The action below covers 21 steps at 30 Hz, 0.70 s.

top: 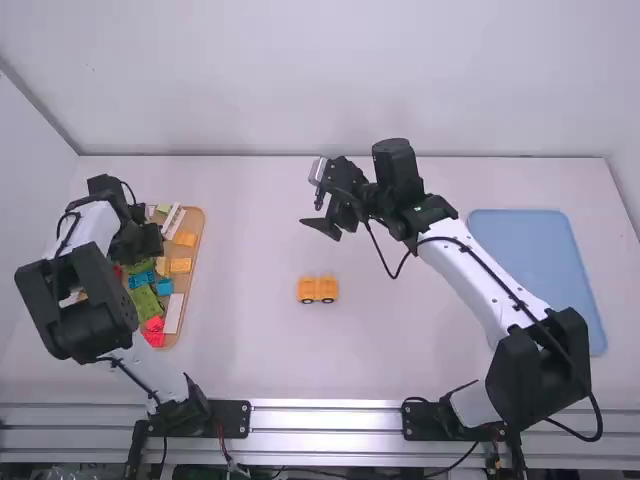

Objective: Assemble lego blocks to make yellow taxi

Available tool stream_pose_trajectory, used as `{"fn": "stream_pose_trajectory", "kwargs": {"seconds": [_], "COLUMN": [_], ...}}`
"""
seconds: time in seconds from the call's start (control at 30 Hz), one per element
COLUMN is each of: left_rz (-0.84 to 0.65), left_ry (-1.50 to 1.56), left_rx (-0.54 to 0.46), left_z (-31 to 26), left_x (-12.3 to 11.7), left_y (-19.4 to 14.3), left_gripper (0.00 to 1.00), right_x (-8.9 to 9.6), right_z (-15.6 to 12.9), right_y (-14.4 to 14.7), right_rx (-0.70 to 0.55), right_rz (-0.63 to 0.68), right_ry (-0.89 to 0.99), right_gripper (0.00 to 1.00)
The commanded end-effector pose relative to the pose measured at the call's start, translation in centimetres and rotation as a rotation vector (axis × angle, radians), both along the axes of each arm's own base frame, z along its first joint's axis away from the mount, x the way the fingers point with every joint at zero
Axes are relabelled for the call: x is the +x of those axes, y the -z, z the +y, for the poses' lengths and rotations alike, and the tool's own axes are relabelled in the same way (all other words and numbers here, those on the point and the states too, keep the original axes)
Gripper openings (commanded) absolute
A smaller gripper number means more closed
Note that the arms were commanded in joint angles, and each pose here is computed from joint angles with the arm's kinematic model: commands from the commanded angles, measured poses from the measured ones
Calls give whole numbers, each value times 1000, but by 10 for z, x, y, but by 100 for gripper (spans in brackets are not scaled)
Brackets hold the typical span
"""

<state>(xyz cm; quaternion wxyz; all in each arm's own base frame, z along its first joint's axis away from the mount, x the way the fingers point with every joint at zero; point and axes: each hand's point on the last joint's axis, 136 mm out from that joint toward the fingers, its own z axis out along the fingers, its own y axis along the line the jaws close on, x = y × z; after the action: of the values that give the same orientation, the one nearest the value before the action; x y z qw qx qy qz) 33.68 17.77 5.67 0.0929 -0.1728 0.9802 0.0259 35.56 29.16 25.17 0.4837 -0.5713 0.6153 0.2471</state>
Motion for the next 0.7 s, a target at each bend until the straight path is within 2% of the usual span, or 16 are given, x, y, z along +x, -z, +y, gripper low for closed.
{"fn": "stream_pose_trajectory", "kwargs": {"seconds": [0.0, 0.13, 0.2, 0.37, 0.5, 0.67], "left_rz": [41, 83, 131, 122, 74, 77], "left_ry": [43, 49, -26, -16, 52, 70], "left_rx": [-42, -68, -48, -44, -75, -79], "left_z": [-7, -11, -5, -2, -10, -13], "left_x": [-4, -6, -13, -12, -2, -5], "left_y": [12, 21, 24, 25, 28, 36], "left_gripper": [52, 49, 44, 43, 44, 38], "right_x": [0, -1, -1, -2, -1, -1], "right_z": [3, 4, 3, 3, 2, 2], "right_y": [-2, -2, -2, -1, -1, -1], "right_rx": [5, 6, 5, 2, 2, 2], "right_rz": [3, 3, 3, 9, 9, 9], "right_ry": [-6, -7, -6, -8, -4, -4], "right_gripper": [99, 99, 99, 99, 99, 99]}}
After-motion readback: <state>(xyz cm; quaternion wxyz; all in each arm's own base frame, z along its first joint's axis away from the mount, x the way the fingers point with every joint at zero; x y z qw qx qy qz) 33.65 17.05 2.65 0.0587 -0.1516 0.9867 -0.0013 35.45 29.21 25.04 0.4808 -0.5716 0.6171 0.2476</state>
